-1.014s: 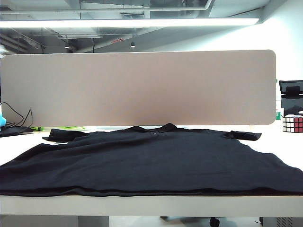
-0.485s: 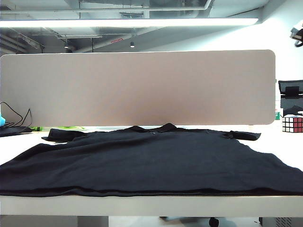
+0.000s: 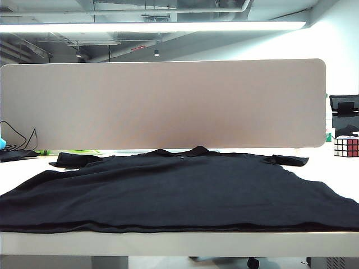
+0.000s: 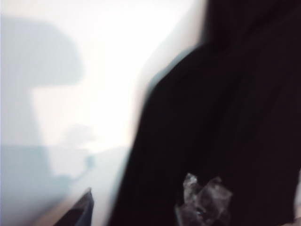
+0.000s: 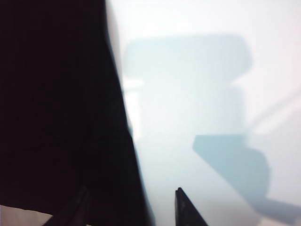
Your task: Fold the bottom side of the T-shirt horizontally towards the center, about one-third of the way, then fold the sleeve back towards the center, creating a straight line along the edge of the T-shirt, and finally fold the bottom of the T-shirt up towards the top, creating a neat rectangle.
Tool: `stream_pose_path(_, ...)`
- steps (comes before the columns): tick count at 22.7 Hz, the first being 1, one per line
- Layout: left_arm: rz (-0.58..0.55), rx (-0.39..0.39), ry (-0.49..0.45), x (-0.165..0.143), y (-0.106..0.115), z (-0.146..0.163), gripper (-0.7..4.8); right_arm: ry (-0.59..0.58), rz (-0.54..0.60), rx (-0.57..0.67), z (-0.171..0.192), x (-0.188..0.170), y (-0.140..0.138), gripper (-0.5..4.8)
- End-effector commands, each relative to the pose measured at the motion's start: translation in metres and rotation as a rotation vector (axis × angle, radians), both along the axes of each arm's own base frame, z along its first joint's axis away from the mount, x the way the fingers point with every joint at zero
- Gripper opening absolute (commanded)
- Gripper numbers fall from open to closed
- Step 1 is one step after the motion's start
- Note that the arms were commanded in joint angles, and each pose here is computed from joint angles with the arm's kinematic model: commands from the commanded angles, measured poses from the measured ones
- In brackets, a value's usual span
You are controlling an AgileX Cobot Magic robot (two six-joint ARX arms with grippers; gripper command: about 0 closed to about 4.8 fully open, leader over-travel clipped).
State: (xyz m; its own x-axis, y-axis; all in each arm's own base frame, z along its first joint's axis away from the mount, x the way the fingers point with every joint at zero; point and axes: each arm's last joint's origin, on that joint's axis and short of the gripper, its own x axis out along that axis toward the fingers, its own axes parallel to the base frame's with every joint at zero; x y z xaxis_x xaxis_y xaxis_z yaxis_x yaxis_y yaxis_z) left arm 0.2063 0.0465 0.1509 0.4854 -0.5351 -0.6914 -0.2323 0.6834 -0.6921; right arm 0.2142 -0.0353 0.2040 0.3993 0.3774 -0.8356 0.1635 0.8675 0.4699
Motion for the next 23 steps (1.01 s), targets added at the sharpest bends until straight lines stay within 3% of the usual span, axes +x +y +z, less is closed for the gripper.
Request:
stream_pose_path(1, -0.046, 0.088, 0.035, -0.006, 0.0, -0.003, 2.08, -0.006, 0.01, -0.005, 0.0, 0.001, -0.002, 2.44)
stream_pose_path(4, -0.088, 0.183, 0.077, -0.007, -0.006, -0.005, 2.08, 0.035, 0.016, 0.011, -0.007, 0.004, -0.002, 2.44)
stream_pose_path(7, -0.135, 0.223, 0.084, -0.007, -0.012, -0.006, 2.08, 0.097, 0.05, 0.063, -0.015, 0.004, 0.002, 2.44)
stream_pose_path(17, -0.201, 0.242, 0.083, -0.008, -0.02, -0.006, 2.11, 0.196, 0.108, 0.108, -0.035, -0.009, 0.009, 2.57)
stream_pose_path(23, -0.203, 0.22, 0.149, -0.014, -0.019, -0.008, 2.12, 0.218, 0.12, 0.168, -0.053, -0.021, 0.012, 2.57)
